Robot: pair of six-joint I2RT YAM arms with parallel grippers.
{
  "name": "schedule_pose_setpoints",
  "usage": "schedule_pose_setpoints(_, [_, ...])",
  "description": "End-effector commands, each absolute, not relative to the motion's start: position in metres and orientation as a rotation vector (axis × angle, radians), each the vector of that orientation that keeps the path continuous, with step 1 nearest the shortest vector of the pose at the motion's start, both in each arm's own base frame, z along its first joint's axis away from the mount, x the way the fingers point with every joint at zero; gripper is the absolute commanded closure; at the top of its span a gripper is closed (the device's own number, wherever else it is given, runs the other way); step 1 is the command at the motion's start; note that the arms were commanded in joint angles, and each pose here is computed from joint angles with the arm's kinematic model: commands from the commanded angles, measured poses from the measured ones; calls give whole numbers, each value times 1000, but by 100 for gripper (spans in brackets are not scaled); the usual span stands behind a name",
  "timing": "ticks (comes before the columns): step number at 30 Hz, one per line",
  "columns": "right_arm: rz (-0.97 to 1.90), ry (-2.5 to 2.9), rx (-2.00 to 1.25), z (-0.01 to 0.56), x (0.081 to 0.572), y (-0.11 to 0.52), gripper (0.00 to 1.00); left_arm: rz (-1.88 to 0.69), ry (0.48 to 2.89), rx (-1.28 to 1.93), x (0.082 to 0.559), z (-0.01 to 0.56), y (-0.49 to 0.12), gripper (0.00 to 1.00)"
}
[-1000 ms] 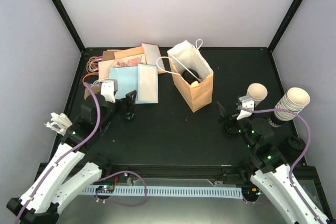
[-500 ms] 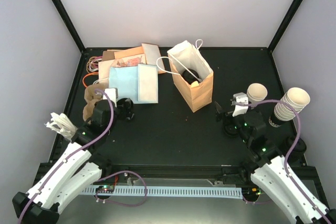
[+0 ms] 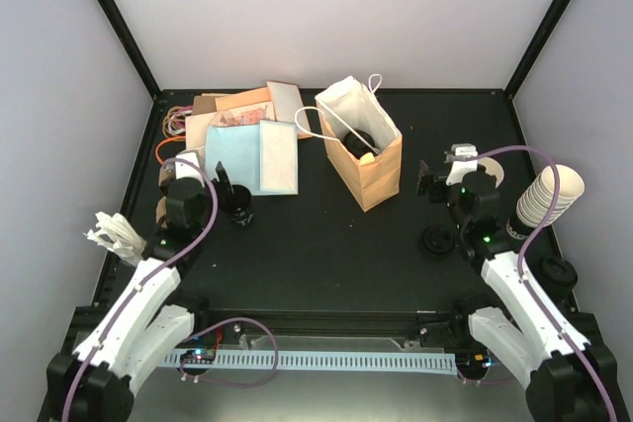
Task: Pack the takeout coffee
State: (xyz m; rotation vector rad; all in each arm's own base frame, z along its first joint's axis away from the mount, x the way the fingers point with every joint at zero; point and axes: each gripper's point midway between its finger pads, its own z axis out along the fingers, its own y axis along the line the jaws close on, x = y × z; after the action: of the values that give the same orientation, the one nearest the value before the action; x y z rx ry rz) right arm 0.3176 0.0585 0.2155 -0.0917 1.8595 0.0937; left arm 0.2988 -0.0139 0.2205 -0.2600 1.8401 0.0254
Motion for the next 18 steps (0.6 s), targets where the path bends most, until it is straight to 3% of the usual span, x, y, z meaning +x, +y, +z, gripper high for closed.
schedule_pose_setpoints(1, [110,1737,-96,248,340,59,0,94,1768,-244,328,244,-4,1])
schedule_pose_setpoints(18, [2,1724,-127,175,360,42,3,253,1773,-132,345,177,8,1])
